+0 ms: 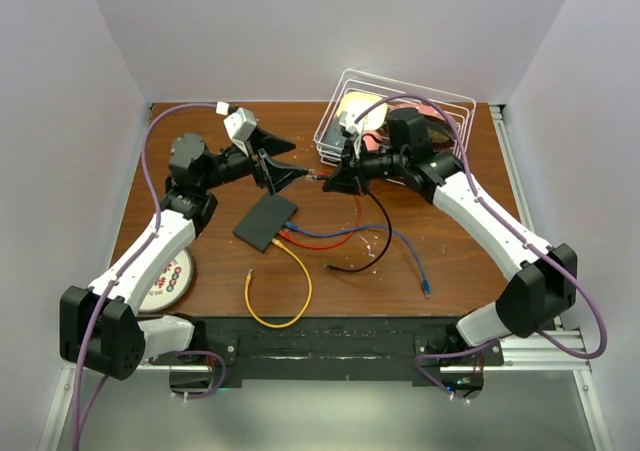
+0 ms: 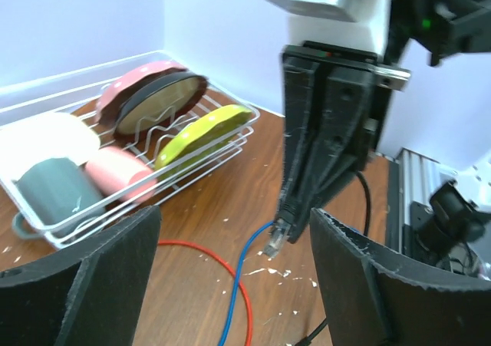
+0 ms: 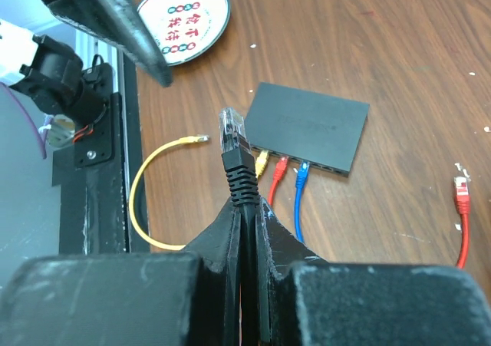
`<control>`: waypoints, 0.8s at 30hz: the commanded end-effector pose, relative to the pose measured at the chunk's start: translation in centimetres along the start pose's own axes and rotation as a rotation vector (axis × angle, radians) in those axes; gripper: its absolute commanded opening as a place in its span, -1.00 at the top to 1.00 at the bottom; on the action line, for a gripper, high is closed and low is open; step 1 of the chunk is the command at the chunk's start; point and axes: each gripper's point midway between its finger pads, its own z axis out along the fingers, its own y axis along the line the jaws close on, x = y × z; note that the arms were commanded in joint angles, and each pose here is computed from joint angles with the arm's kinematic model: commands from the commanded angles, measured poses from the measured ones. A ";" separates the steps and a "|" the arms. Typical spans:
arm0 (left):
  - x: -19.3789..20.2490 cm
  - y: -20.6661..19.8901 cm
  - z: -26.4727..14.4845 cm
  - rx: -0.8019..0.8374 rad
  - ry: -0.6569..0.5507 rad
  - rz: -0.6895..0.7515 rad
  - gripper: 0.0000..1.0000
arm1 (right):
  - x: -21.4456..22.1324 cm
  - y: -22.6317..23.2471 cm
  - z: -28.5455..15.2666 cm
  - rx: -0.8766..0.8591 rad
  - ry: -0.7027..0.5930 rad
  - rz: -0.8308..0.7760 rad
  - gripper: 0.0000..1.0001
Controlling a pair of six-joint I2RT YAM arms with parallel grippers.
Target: Insert the plug into the switch port
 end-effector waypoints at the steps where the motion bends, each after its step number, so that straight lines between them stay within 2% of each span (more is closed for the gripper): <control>1: -0.8 -2.9 0.1 0.143 -0.015 0.055 -0.50 | -2.3 1.8 -1.4 -0.038 -0.055 -0.070 1.00; 9: 1.5 -4.0 2.1 0.202 0.075 0.036 -0.08 | -2.8 2.1 -1.8 -0.033 -0.071 -0.074 1.00; 12: 1.6 -4.1 2.3 0.211 0.077 0.029 0.21 | -2.8 2.2 -1.7 -0.040 -0.072 -0.069 1.00; 17: 1.0 -4.1 2.5 0.212 0.059 0.031 0.49 | -2.5 2.2 -1.7 -0.043 -0.070 -0.057 1.00; 20: 0.6 -4.3 2.6 0.224 0.045 0.025 0.75 | -2.2 2.2 -1.5 -0.048 -0.062 -0.045 1.00; 24: 0.3 -4.8 2.6 0.244 0.035 0.017 1.00 | -1.8 2.0 -1.3 -0.055 -0.050 -0.030 1.00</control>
